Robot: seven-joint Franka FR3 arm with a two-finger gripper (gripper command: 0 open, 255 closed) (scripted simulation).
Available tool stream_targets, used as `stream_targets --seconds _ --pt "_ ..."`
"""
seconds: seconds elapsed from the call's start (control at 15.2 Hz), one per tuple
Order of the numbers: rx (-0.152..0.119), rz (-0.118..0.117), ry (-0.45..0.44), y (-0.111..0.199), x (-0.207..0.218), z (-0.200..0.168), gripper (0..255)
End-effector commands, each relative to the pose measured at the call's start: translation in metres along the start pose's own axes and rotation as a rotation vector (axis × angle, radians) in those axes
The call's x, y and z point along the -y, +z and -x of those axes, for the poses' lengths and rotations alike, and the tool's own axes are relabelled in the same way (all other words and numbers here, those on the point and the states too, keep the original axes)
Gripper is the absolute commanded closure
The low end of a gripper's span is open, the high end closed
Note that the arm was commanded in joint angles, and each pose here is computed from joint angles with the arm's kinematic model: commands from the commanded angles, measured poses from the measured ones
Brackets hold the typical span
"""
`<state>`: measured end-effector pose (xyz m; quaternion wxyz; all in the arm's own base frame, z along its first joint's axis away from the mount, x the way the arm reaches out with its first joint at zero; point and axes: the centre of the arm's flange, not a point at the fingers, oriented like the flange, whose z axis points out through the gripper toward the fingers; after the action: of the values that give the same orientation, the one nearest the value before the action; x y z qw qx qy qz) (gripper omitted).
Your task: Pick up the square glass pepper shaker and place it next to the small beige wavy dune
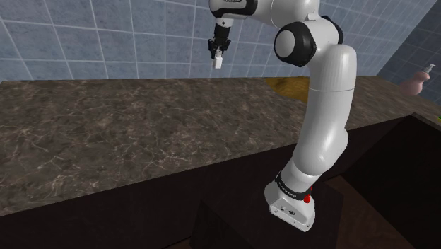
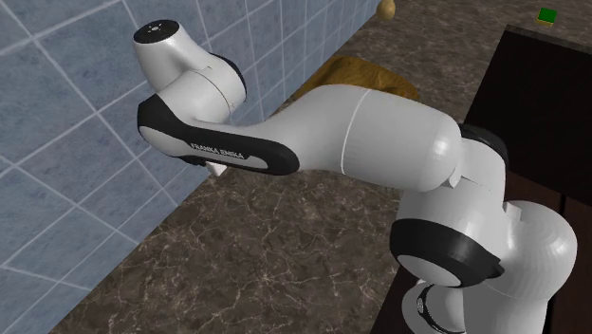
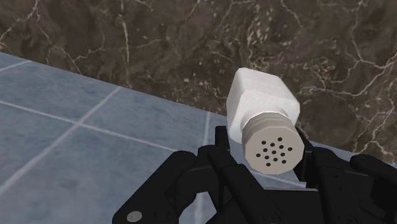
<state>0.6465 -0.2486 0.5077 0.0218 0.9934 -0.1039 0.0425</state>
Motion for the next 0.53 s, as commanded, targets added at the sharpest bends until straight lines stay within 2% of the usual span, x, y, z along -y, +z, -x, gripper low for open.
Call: stream_targets --seconds 0.0,0.46 --pt "0.0 0.0 0.0 -0.011 0.0 -0.001 255" --pt "0.0 0.0 0.0 -0.048 -0.001 -0.004 255"
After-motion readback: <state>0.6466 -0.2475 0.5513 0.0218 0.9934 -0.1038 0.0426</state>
